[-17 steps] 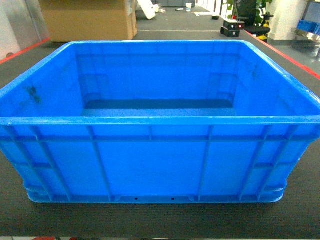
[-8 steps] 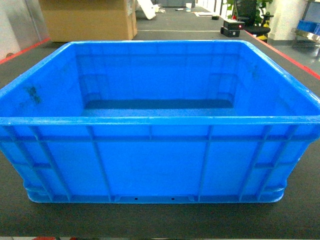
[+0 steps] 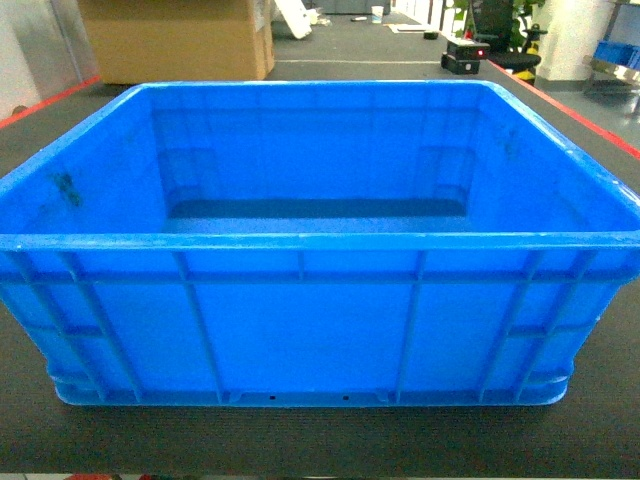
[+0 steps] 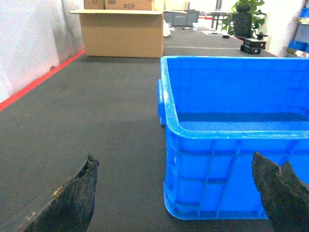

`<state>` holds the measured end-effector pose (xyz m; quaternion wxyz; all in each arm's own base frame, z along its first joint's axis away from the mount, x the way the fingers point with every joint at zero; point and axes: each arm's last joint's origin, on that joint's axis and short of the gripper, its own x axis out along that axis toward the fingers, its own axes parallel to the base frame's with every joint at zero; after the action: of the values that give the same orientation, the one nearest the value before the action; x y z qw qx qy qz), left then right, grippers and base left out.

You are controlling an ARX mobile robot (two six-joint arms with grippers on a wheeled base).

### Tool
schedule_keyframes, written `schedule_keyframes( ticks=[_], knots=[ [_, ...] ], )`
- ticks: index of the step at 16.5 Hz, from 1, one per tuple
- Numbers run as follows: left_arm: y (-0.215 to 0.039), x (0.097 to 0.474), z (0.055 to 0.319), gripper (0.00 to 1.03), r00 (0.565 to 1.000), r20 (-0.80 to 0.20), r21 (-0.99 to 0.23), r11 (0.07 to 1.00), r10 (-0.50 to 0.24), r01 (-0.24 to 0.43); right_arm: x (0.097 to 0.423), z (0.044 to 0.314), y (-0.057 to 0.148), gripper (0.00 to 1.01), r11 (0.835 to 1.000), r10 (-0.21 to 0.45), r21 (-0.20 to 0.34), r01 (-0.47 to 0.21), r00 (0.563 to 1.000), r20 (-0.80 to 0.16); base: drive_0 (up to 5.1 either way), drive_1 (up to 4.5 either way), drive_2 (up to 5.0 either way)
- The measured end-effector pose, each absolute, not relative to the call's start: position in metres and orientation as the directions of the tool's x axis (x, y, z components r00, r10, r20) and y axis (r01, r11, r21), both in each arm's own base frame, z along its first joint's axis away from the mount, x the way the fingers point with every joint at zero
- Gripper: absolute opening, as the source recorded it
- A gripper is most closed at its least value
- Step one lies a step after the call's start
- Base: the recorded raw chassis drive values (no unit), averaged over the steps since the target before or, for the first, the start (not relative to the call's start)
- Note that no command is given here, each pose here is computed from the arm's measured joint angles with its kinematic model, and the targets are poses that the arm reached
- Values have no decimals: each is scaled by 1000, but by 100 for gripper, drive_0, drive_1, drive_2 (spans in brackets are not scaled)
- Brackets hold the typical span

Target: Place box next to blue box on left shelf

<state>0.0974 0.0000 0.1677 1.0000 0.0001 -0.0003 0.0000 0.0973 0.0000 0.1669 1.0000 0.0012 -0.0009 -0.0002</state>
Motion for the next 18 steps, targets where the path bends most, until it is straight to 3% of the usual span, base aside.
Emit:
schedule_keyframes(
  ticks=[1,2,4,5,7,9,10,12,14,18],
  knots=[
    [0,97,167,98,1000,-7,0,1000,9,-9,97,165,0,98,1000,-21,2,21,999,-36,0,0,0],
    [-5,100,164,98,979,-137,21,988,151,-150,98,162,2,98,992,-127,-44,120,966,-226,0,0,0],
    [1,100,164,98,925,-141,49,936,353,-350,98,163,1,98,983,-181,-50,174,957,-227,0,0,0],
    [2,101,167,98,922,-122,39,930,369,-367,99,164,1,98,985,-173,-33,171,958,-227,0,0,0],
    [2,113,173,98,929,-117,44,936,352,-349,111,182,4,98,991,-131,16,136,973,-190,0,0,0],
    [4,138,205,98,938,-56,38,940,342,-340,138,222,8,98,995,-89,39,95,988,-128,0,0,0],
    [3,153,220,98,945,-37,31,945,326,-324,157,239,11,98,996,-67,45,74,987,-143,0,0,0],
    [-7,193,239,98,965,-96,40,970,243,-240,204,253,25,98,999,-4,44,16,966,-260,0,0,0],
    [-17,230,238,98,961,-216,34,985,175,-171,247,259,40,98,997,48,72,-24,932,-360,0,0,0],
    [-12,287,233,98,916,-362,-5,982,175,-190,308,247,63,98,998,50,56,-25,874,-484,0,0,0]
  ],
)
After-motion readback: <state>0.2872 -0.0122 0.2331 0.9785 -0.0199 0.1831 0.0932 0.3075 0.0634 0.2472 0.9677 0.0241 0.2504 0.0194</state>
